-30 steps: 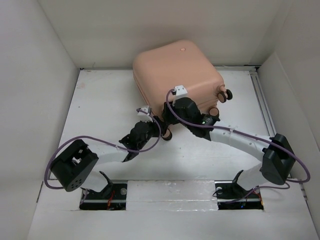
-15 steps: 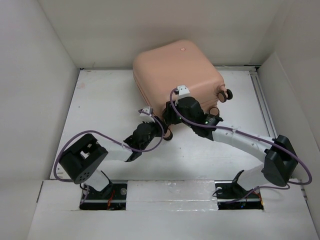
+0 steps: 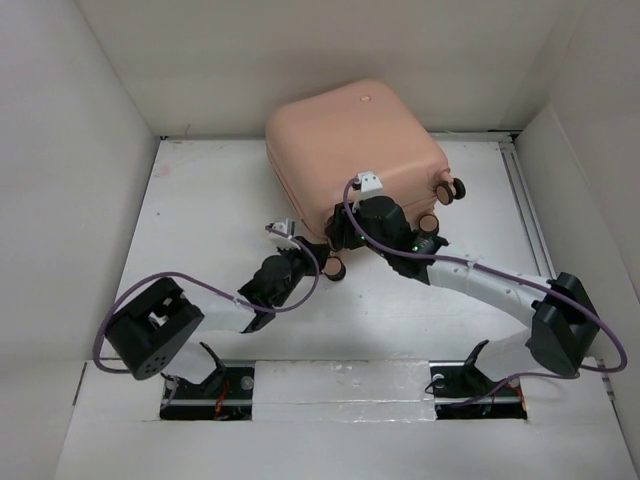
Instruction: Pack the luggage
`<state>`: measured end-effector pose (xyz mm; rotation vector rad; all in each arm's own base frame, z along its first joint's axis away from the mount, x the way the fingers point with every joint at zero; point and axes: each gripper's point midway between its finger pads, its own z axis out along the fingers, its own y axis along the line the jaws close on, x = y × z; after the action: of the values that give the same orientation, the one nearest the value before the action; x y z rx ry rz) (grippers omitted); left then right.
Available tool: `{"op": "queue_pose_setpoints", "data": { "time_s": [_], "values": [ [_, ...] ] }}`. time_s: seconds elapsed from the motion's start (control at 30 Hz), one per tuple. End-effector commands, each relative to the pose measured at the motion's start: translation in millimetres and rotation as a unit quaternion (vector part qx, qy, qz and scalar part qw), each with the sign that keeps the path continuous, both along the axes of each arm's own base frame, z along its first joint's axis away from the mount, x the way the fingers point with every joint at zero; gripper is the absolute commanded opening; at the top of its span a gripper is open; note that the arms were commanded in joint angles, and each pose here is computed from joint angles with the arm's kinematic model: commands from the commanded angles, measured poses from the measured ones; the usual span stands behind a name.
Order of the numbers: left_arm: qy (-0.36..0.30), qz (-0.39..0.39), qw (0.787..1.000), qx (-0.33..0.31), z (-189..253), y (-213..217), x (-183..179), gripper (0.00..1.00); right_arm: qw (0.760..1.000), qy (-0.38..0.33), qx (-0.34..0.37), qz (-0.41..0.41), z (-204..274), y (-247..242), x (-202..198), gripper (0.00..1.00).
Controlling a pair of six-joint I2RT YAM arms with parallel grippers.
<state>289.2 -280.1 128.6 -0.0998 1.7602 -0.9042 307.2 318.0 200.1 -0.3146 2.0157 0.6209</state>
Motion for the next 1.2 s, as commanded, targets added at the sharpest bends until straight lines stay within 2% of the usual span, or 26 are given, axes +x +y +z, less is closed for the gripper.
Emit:
{"op": "queue_pose_setpoints", "data": {
  "time_s": [0.0, 0.17, 0.33, 0.37, 0.47, 0.5, 0.57, 0.7, 0.87, 1.0, 1.17],
  "values": [
    [-0.064, 0.055, 0.994, -0.063, 54.7, 21.3, 8.5, 0.00, 1.000, -0.010, 0.017, 0.022, 13.6, -0.3, -9.4, 0.00],
    [-0.053, 0.049, 0.997, -0.035, 36.7, 25.7, 0.1, 0.00, 0.999, -0.012, 0.024, 0.020, 18.1, -7.4, -7.1, 0.00],
    [-0.054, -0.014, 0.998, -0.010, 28.9, 0.1, -4.0, 0.00, 0.999, -0.014, 0.029, 0.021, 20.1, -7.8, -5.1, 0.00],
    [-0.049, -0.021, 0.999, -0.005, 25.6, -3.0, -4.1, 0.04, 0.999, -0.012, 0.030, 0.026, 20.1, -6.5, -6.4, 0.00],
    [-0.060, -0.050, 0.997, 0.013, 19.7, -14.4, -12.7, 0.23, 0.999, -0.013, 0.037, 0.038, 25.2, -2.4, -8.4, 0.00],
    [-0.064, -0.049, 0.997, 0.018, 19.4, -16.2, -14.9, 0.33, 0.999, -0.012, 0.031, 0.039, 21.3, -2.0, -7.5, 0.00],
    [-0.069, -0.039, 0.996, 0.028, 21.1, -22.4, -15.7, 0.44, 0.998, -0.011, 0.033, 0.046, 22.5, 1.5, -7.5, 0.00],
    [-0.067, -0.002, 0.997, 0.042, 21.1, -16.3, -3.1, 0.49, 0.997, -0.008, 0.037, 0.062, 23.8, 9.6, -12.5, 0.00],
    [-0.074, 0.048, 0.995, 0.053, 29.5, -16.7, 19.6, 0.50, 0.996, -0.010, 0.041, 0.077, 27.7, 15.8, -21.3, 0.00],
    [-0.067, 0.092, 0.991, 0.066, 24.8, -9.7, 33.0, 0.45, 0.994, -0.013, 0.051, 0.094, 31.4, 21.6, -28.7, 0.00],
    [-0.070, 0.128, 0.987, 0.063, 29.4, -1.6, 41.0, 0.28, 0.991, -0.012, 0.058, 0.121, 33.5, 30.3, -42.2, 0.00]
  ]
}}
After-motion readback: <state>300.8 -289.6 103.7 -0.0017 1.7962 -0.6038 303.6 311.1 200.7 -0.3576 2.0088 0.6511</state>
